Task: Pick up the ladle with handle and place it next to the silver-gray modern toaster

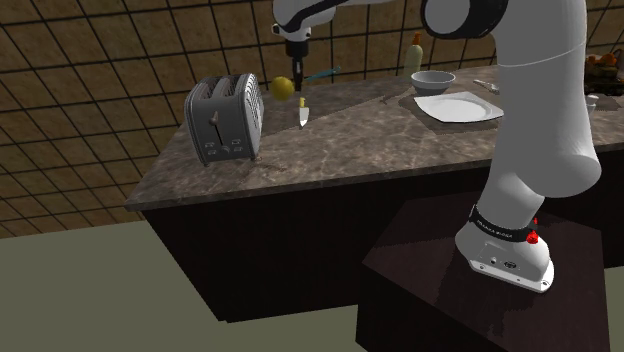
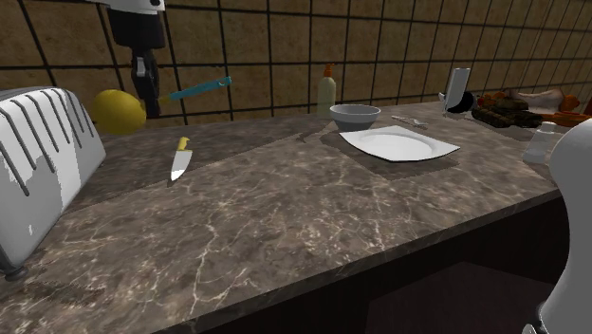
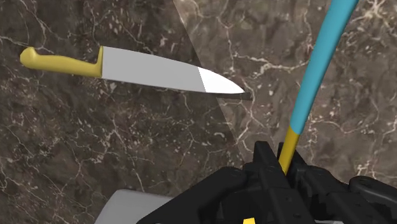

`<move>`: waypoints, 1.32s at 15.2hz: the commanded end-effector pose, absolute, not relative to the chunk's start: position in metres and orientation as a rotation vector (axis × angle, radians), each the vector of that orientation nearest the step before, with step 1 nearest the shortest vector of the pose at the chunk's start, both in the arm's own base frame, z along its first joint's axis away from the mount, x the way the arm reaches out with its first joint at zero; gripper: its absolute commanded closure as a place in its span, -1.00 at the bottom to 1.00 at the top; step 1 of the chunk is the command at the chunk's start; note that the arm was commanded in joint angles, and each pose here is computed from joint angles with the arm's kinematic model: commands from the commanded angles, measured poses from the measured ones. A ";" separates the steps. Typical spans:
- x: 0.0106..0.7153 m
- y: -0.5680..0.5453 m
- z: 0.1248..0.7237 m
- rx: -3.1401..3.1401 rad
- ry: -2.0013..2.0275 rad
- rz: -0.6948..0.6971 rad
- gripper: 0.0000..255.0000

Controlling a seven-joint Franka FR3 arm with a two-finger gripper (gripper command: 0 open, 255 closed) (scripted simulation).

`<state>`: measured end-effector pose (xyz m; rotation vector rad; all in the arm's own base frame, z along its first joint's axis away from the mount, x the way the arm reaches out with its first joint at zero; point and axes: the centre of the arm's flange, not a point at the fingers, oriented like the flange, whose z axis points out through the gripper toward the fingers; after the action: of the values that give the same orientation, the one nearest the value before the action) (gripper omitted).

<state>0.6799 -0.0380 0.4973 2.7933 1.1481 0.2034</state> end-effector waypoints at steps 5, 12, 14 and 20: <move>0.680 -0.039 0.465 2.793 1.148 0.205 1.00; 0.680 -0.039 0.428 2.793 1.148 0.205 1.00; 0.680 -0.039 0.417 2.793 1.148 0.205 1.00; 0.680 -0.039 0.385 2.793 1.148 0.205 1.00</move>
<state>0.6790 -0.0392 0.3914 2.7933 1.1485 0.2037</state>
